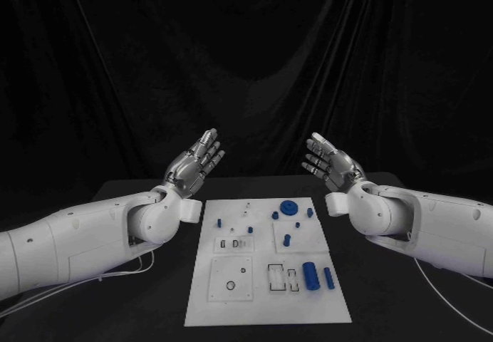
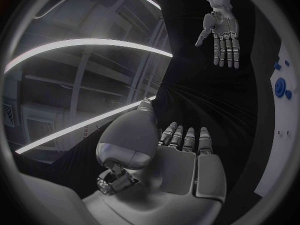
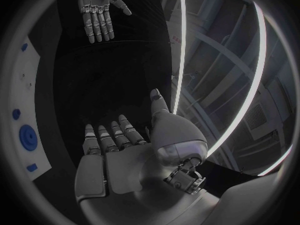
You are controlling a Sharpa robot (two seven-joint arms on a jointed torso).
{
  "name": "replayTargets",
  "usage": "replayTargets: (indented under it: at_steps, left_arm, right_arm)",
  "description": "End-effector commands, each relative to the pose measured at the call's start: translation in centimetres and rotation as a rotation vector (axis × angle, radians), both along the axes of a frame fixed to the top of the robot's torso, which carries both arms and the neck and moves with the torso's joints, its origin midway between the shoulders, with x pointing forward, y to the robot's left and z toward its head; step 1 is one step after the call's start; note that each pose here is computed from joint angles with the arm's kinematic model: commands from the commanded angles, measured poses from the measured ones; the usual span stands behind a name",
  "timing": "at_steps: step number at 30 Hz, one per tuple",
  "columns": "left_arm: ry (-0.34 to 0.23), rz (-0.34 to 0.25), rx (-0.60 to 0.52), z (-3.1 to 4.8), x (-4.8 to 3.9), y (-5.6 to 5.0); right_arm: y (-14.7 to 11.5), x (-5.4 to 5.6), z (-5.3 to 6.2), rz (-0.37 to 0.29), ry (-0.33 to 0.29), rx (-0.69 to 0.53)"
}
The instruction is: Assemble the parts on the task board
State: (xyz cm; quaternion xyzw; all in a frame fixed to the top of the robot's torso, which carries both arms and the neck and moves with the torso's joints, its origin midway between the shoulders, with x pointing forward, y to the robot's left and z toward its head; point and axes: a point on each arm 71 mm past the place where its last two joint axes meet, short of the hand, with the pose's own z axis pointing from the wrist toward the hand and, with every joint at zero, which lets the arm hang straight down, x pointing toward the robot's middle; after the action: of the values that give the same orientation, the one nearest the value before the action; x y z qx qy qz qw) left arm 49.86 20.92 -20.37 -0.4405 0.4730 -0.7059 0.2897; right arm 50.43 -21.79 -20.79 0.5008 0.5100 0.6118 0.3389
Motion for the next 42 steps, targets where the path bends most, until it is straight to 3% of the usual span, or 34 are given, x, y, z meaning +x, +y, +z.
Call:
replayTargets:
  at_steps: [1, 6, 10, 20, 30, 37, 42]
  left_arm:
    - [-0.017, -0.02, -0.039, 0.33, -0.11, 0.2]
    - [0.005, -0.028, -0.032, 0.23, -0.36, 1.0]
    - [0.022, -0.03, -0.026, 0.17, -0.6, 1.7]
    - [0.035, -0.011, -0.018, 0.35, -1.31, 3.4]
    - [0.038, -0.017, -0.019, 0.81, -1.68, 3.6]
    - [0.038, -0.029, -0.019, 1.15, -1.65, 3.3]
    - [0.041, -0.028, -0.017, 1.2, -1.76, 3.4]
  right_arm:
    - [0.7, 0.0, 0.7, 0.17, -0.132, -0.297]
    - [1.2, 0.6, 2.2, 0.29, -0.295, -0.719]
    - [1.7, 1.3, 3.3, 0.366, -0.389, -1.048]
    - [3.8, 1.7, 4.0, 0.542, -0.551, -1.577]
    - [5.2, 1.3, 4.0, 0.686, -0.787, -1.855]
    - [6.2, 1.7, 4.2, 0.711, -0.911, -1.877]
    - [6.8, 2.1, 4.2, 0.709, -0.945, -1.875]
